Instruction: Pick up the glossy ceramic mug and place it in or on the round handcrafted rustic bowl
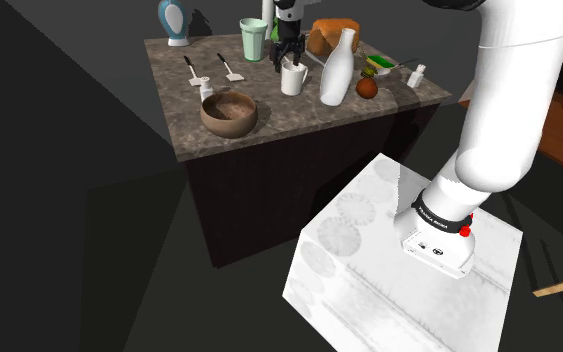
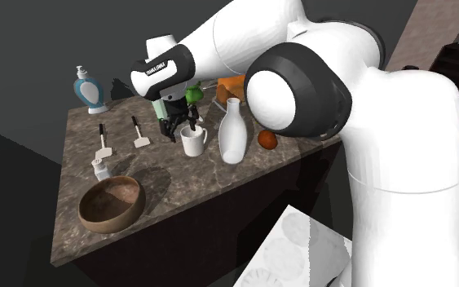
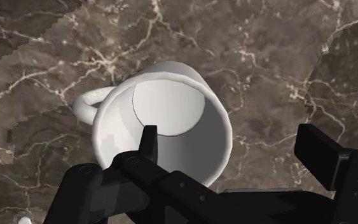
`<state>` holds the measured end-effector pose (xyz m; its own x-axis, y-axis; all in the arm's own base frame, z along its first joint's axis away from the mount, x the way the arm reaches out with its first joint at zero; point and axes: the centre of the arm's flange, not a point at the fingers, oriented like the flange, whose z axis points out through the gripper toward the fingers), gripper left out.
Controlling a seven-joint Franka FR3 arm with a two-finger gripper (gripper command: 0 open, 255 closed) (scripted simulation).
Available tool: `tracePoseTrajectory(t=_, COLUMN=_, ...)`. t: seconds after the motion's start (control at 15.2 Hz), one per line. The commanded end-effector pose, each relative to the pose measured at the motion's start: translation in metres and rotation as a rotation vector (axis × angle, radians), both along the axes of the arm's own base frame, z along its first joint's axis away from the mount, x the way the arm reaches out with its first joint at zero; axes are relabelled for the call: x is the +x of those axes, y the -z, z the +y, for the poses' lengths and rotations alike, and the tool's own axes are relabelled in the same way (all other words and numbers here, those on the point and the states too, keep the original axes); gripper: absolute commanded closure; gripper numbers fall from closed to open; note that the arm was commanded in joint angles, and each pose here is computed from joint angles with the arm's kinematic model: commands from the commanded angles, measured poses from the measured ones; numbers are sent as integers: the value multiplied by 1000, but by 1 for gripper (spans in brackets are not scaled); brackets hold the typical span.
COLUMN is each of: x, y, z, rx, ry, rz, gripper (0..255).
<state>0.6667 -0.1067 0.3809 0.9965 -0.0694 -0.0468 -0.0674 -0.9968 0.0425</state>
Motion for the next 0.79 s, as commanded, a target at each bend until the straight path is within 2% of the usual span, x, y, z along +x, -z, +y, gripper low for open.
tracePoseTrajectory(t=0.0, x=0, y=12, z=-1, rx=0, ry=0, rz=-1, gripper=0)
tracePoseTrajectory(t=0.26, x=-1, y=30, z=-2, rx=0, ry=0, rz=-1, gripper=0)
tracePoseTrajectory(t=0.73, x=-1, y=30, z=-2, rx=0, ry=0, rz=-1, gripper=0)
